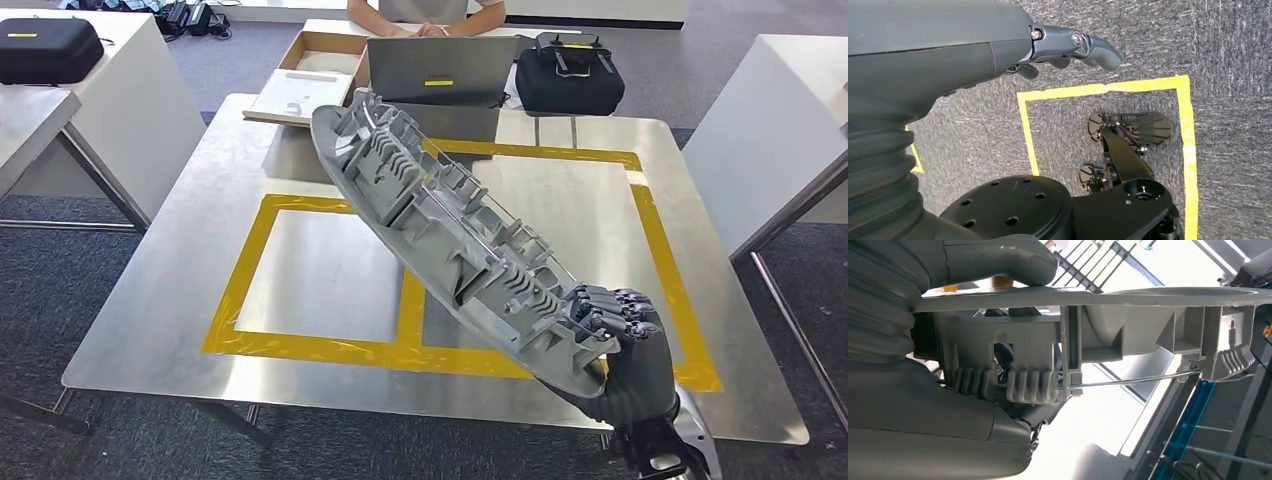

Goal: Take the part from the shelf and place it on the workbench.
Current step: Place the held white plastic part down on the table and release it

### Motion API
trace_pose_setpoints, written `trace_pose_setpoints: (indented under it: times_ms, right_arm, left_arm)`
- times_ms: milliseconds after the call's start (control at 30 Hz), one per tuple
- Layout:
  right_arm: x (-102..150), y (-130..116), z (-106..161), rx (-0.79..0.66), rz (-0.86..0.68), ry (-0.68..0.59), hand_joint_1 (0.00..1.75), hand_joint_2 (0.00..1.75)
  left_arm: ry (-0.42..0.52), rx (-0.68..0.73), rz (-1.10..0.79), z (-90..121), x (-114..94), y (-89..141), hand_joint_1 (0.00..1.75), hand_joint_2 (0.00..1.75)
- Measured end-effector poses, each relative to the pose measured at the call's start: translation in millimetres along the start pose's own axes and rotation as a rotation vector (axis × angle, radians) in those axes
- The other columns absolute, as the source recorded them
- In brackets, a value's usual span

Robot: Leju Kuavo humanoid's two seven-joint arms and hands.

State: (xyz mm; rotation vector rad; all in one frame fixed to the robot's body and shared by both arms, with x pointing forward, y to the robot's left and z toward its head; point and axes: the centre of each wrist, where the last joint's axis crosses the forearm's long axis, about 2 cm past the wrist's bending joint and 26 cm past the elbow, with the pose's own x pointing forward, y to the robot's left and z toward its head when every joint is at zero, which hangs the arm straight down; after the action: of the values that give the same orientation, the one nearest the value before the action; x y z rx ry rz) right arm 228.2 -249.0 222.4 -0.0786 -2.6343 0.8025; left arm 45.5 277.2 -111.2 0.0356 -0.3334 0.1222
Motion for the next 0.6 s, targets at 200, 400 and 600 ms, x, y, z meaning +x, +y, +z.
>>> trace_pose_setpoints:
  times_ms: [200,400,600]
  right_arm:
    - [6.8,4.3,-0.2,-0.003,0.074,0.027,1.75,1.75]
    - [10.8,7.8,1.3,-0.010,0.211,0.163,1.75,1.75]
    - [5.1,-7.8,29.0,0.016,0.326,0.304,1.75,1.75]
  left_arm:
    - [0.000,-0.002,0.003,0.2,-0.4,-1.5,0.00,1.75]
    - [-0.002,-0.008,0.009,0.4,-0.9,-3.3,0.00,1.75]
    - [-0.004,-0.019,0.020,0.7,-2.2,-2.8,0.00,1.75]
